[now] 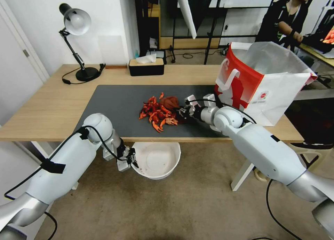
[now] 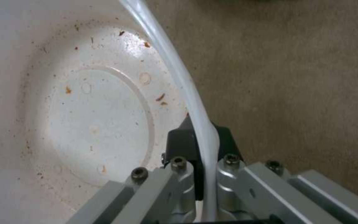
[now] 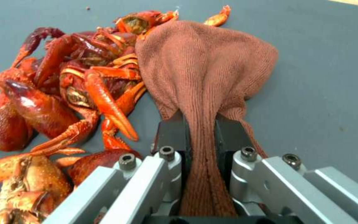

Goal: Sweep shrimp from table into container with towel, then put container into takeout bag.

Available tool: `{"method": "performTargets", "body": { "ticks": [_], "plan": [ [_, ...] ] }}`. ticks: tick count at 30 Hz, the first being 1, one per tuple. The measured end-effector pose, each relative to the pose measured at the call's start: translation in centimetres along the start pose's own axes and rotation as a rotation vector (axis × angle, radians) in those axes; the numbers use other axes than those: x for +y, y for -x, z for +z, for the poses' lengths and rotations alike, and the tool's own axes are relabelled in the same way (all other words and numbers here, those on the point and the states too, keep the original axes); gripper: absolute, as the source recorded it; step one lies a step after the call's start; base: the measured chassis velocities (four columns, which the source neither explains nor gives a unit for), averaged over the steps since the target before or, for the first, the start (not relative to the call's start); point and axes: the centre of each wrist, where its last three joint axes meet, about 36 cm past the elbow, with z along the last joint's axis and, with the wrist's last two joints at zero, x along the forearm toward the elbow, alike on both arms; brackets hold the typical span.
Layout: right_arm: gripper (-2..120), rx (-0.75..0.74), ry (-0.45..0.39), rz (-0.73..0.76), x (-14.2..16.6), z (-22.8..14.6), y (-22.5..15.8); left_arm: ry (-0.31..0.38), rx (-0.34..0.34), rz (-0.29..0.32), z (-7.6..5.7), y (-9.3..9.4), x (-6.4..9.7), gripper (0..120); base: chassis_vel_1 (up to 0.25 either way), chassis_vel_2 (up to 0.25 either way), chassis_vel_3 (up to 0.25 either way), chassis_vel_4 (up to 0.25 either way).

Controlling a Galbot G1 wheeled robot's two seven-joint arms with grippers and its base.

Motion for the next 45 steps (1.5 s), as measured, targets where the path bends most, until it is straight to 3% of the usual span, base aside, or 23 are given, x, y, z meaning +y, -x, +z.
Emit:
{"method": "performTargets", "body": {
  "ticks": [25,45],
  "plan": [
    [8,0.01,0.019,-0.023,2.7,2.3,-3.4,0.019,-0.001,-0.004,-0.3,0.4,1.0,0,0.0,0.0,0.0,0.0],
    [8,0.009,0.031,-0.045,5.0,2.5,-4.4,-0.016,0.02,0.019,0.3,-0.9,-1.1,0,0.0,0.0,0.0,0.0]
  ]
}}
